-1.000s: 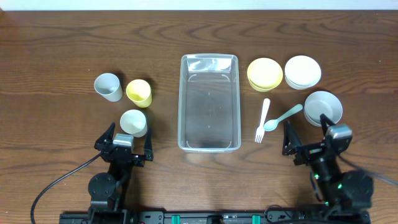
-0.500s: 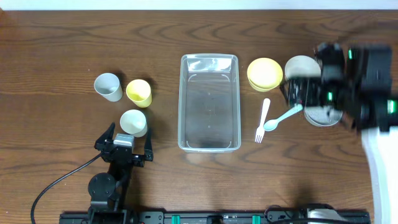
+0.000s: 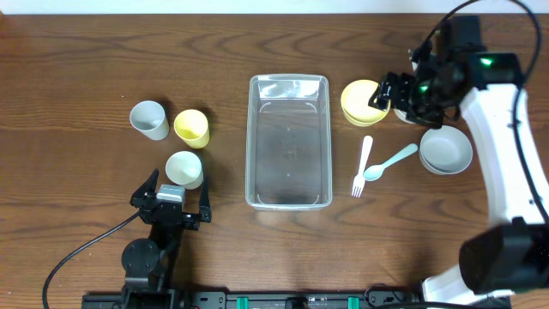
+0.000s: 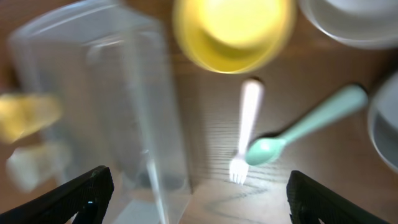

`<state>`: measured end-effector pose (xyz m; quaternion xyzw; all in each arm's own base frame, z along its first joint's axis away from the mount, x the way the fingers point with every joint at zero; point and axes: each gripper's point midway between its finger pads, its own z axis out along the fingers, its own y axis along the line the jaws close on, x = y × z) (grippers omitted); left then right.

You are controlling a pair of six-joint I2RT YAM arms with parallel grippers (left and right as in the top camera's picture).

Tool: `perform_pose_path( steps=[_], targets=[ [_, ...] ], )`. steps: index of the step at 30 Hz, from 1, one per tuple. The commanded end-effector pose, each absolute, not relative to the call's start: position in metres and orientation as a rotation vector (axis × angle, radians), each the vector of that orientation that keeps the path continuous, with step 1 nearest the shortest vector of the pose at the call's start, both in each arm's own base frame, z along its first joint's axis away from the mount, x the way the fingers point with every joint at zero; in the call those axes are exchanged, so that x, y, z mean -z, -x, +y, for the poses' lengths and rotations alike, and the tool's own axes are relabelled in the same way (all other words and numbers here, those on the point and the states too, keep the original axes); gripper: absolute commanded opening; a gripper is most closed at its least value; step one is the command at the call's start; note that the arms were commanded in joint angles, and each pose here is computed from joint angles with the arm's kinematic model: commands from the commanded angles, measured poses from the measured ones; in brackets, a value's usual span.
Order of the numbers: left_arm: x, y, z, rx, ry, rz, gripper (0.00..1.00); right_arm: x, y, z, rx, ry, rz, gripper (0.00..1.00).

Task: Pack container
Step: 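Move the right gripper to the yellow bowl and grasp its rim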

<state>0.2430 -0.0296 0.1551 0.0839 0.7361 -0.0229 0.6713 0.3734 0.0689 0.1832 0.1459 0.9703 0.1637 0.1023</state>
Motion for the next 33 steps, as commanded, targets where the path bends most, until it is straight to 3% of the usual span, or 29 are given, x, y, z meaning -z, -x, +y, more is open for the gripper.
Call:
perform_pose_path(
  steps=[1, 4, 8, 15, 24, 33],
  targets=[
    [-0.139, -0.242, -0.029, 0.052, -0.196, 1.705, 0.98, -0.157, -0.374, 0.051, -0.180, -0.817, 2.834, 0.91],
    [-0.139, -0.242, -0.029, 0.052, -0.196, 1.705, 0.98, -0.140, -0.376, 0.057, -0.071, -0.895, 2.820, 0.91],
    [-0.139, -0.242, -0.029, 0.052, -0.196, 1.705, 0.98, -0.121, -0.385, 0.071, 0.000, -0.930, 2.796, 0.75],
    [-0.139, -0.242, -0.029, 0.052, -0.196, 1.705, 0.98, -0.085, -0.396, 0.078, 0.055, -1.055, 2.775, 0.73],
    [-0.139, -0.242, -0.029, 0.052, -0.196, 1.705, 0.98, -0.035, -0.402, 0.076, 0.129, -1.095, 2.832, 0.59],
    [-0.139, -0.242, -0.029, 0.052, -0.196, 1.705, 0.98, -0.017, -0.413, 0.067, 0.124, -1.125, 2.815, 0.54]
  ],
)
